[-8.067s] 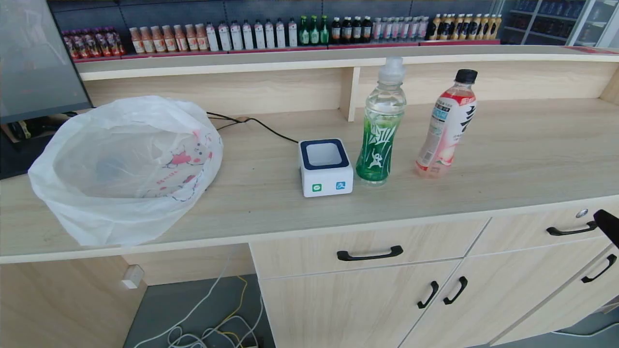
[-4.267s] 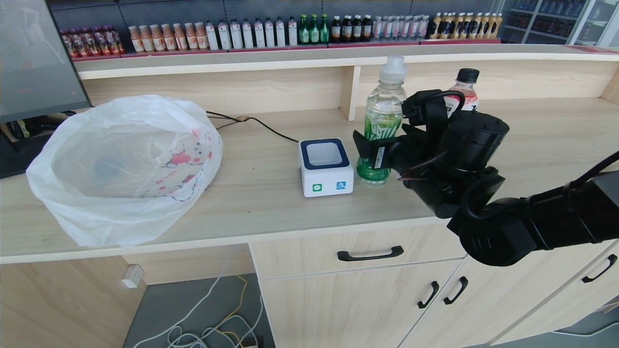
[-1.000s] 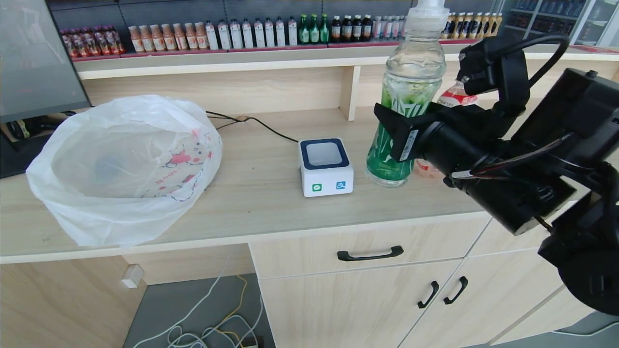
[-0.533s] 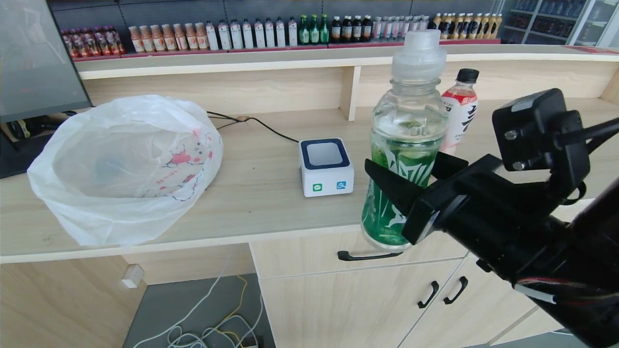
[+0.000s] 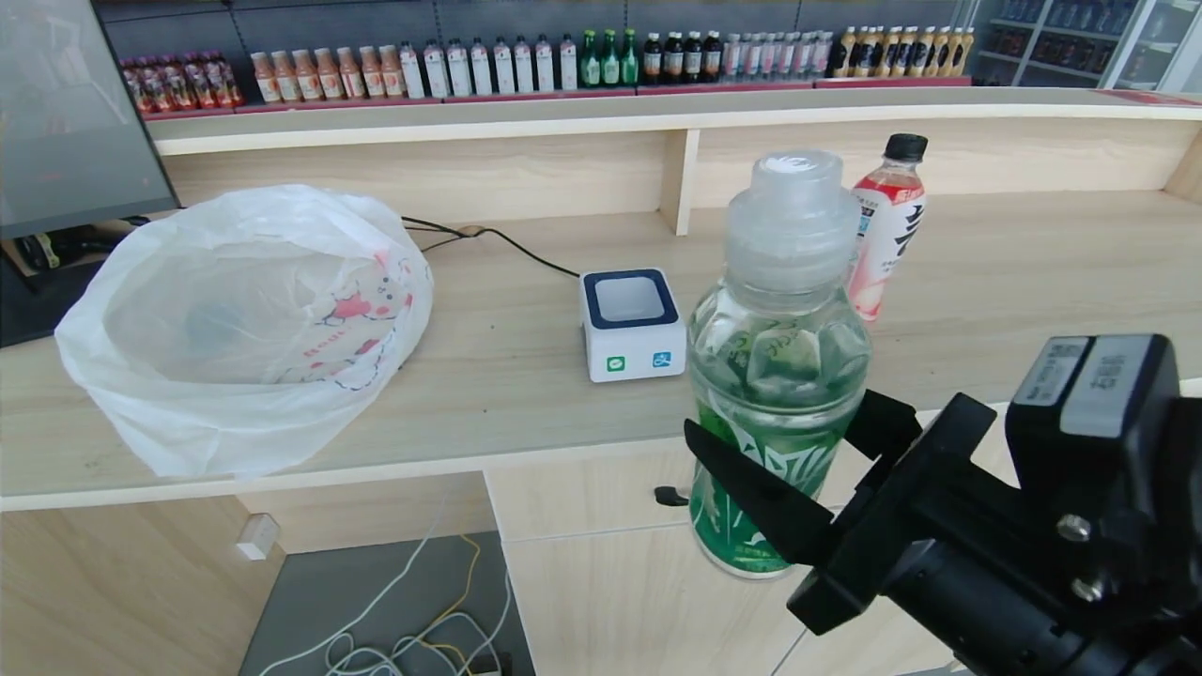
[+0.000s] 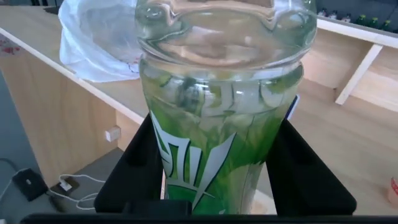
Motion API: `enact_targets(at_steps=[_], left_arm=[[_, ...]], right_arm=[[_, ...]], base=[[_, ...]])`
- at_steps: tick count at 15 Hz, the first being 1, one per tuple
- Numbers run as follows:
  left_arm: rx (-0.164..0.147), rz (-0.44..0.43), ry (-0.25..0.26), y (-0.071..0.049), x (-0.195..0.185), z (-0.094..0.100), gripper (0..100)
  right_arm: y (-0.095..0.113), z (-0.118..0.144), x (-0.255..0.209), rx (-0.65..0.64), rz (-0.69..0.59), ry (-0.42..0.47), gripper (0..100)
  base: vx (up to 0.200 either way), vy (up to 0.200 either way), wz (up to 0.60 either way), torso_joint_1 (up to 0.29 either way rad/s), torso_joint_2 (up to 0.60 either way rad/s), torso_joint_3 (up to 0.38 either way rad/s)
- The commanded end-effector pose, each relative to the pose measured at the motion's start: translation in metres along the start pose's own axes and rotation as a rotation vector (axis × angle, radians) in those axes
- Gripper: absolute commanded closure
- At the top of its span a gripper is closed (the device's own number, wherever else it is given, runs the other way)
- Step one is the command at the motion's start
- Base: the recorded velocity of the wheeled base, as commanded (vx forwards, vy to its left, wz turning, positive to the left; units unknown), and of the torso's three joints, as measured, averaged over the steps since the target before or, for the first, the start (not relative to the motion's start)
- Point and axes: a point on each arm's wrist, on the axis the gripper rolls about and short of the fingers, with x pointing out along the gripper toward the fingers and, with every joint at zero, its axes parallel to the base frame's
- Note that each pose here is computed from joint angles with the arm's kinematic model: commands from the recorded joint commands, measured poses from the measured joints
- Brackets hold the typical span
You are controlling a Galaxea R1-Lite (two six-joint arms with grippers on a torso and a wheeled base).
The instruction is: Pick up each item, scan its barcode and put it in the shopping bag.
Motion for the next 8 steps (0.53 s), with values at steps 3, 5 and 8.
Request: enact_targets(at_steps=[3, 5, 8], left_arm=[[0.0, 0.0, 0.0, 0.0, 0.0, 0.0, 0], [0.0, 0.0, 0.0, 0.0, 0.0, 0.0, 0], [0.0, 0.0, 0.0, 0.0, 0.0, 0.0, 0]], right_arm=[[0.032, -0.003, -0.001, -0.057, 0.114, -0.03, 100], [0.035, 0.0, -0.003, -0.208, 0.137, -0.08, 100], [0.043, 0.01, -0.011, -0.373, 0.191, -0.171, 100]], base=[[0.0, 0.0, 0.0, 0.0, 0.0, 0.0], [0.0, 0.0, 0.0, 0.0, 0.0, 0.0], [0.0, 0.0, 0.0, 0.0, 0.0, 0.0]])
